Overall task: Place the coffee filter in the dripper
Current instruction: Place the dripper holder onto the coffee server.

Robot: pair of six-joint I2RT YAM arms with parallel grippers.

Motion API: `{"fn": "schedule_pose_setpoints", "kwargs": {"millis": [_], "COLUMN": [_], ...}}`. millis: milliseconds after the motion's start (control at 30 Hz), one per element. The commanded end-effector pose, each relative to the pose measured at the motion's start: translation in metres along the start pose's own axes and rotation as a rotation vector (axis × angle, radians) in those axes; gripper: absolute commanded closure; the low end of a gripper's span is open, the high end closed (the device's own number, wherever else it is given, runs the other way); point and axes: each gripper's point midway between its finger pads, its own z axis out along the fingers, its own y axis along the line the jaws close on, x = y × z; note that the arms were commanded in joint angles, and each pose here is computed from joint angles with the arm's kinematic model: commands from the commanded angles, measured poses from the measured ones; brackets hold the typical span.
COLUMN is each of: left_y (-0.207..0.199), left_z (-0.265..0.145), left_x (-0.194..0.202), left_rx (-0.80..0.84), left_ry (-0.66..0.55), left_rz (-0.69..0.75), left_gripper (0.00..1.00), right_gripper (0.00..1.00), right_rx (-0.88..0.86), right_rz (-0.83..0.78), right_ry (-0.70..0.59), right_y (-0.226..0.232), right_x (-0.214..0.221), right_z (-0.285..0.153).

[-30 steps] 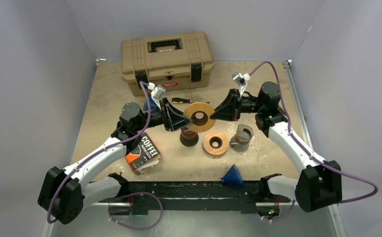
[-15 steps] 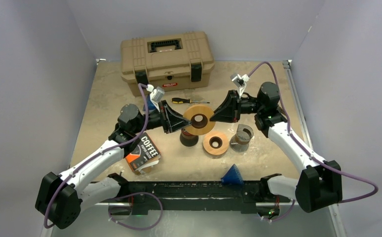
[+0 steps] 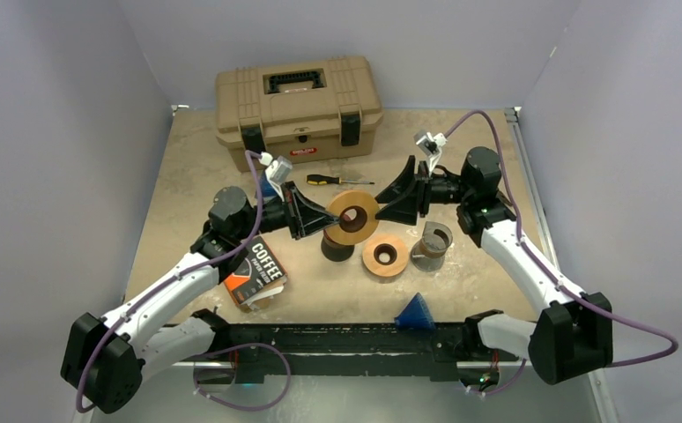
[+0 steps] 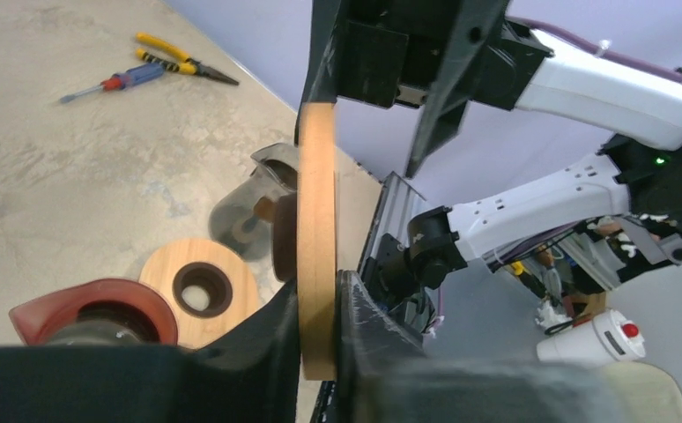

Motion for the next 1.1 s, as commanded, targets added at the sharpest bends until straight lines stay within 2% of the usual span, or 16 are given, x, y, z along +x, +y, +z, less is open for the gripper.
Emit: {"fn": "schedule_pose_setpoints", "kwargs": {"millis": [0, 167, 267, 500, 800, 967, 1067], "left_y": [0.0, 0.001, 0.006, 0.023, 0.038, 0.04, 0.047], "left_z": [-0.003, -0.007, -0.008, -0.001, 0.017, 0.018, 0.012], "left_x": [-0.009, -0.013, -0.016, -0.019, -0.016, -0.023, -0.024], "left_rx": [-0.024, -0.055, -0.09, -0.182, -0.235, -0.26, -0.305], "left_ry": [-0.047, -0.069, -0.08, -0.076, -0.015, -0.043, -0.064], "left_rz": [0.018, 0.019, 0.008, -0.078, -0.291, -0.376, -0.472], "left_gripper": [1.0, 1.0, 1.0, 1.0, 1.0, 1.0, 1.0], "right_gripper": [0.32, 0.11, 0.07, 0.04, 0.01, 0.01, 0.01], "right_rx": [0.064, 0.171, 0.197, 0.277, 0.342, 0.343, 0.35], "right_rz": [-0.09, -0.111, -0.108, -0.089, -0.091, -0.074, -0.052], "right_ry": [-0.039, -0.058, -0.064, -0.068, -0.101, -0.107, -0.117], "right_y": [0.001, -0.01, -0.013, -0.024, -0.029, -0.031, -0.031], "right_x": [-0.021, -0.027, -0.028, -0.028, -0.033, -0.032, -0.03], "right_z": [-0.003, -0.007, -0.008, -0.012, -0.016, -0.016, -0.016]}}
